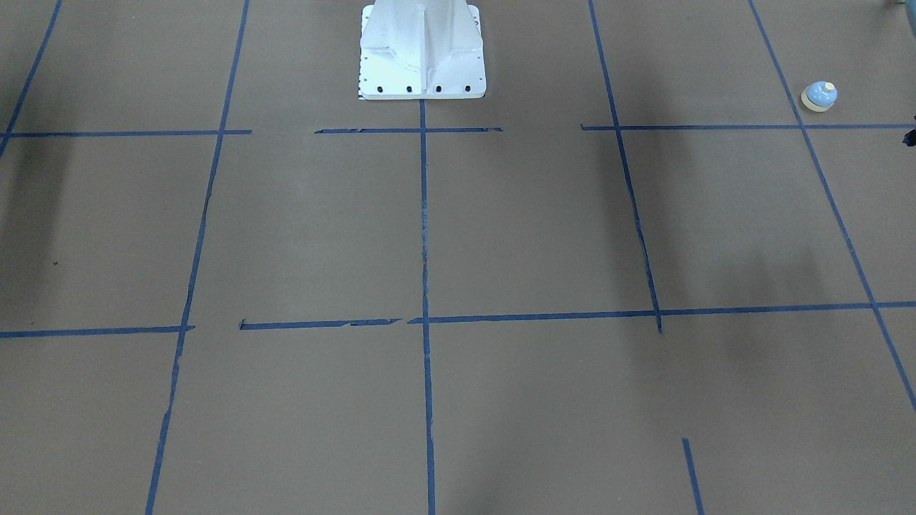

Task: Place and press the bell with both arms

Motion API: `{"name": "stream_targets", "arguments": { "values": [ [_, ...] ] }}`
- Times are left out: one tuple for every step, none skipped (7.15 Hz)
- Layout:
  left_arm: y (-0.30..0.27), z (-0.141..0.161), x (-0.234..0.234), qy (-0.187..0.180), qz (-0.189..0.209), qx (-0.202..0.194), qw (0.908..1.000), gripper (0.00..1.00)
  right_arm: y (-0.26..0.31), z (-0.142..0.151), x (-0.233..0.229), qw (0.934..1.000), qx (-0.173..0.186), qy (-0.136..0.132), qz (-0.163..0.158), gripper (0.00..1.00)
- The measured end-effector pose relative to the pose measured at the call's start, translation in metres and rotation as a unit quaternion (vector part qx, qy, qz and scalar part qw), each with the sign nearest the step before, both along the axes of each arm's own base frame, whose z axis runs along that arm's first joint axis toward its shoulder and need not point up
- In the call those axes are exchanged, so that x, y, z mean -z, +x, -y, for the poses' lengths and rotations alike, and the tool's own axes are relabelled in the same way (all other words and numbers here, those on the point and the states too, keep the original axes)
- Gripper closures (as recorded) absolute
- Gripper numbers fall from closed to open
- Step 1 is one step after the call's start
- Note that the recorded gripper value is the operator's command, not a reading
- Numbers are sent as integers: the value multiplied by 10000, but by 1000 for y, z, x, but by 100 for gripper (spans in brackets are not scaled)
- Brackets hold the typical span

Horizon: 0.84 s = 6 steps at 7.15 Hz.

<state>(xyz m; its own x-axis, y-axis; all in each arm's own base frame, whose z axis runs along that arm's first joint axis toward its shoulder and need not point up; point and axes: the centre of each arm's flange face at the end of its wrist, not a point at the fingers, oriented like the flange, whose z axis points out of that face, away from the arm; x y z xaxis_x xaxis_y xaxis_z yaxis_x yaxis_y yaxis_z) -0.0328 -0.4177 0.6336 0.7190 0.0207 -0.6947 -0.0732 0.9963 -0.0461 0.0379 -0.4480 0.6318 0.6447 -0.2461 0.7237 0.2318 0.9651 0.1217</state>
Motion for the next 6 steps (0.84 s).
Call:
{"name": "stream_targets", "arguments": {
  "values": [
    [4,0,2,30,-4,-38,10000,0,0,0,0,10000,-2,-9,-1,0],
    [7,1,4,89,-9,-71,9999,0,0,0,0,10000,-4,-11,-1,0],
    [10,2,6,149,-15,-97,9998,0,0,0,0,10000,-4,-12,-3,0],
    [12,3,8,232,-25,-123,9997,0,0,0,-1,10000,-6,-16,-3,0],
    [15,5,10,372,-42,-150,9992,0,0,0,-1,10000,-8,-22,-1,0],
    [18,7,12,502,-58,-174,9986,0,0,0,-1,10000,-9,-29,0,0]
  ]
}}
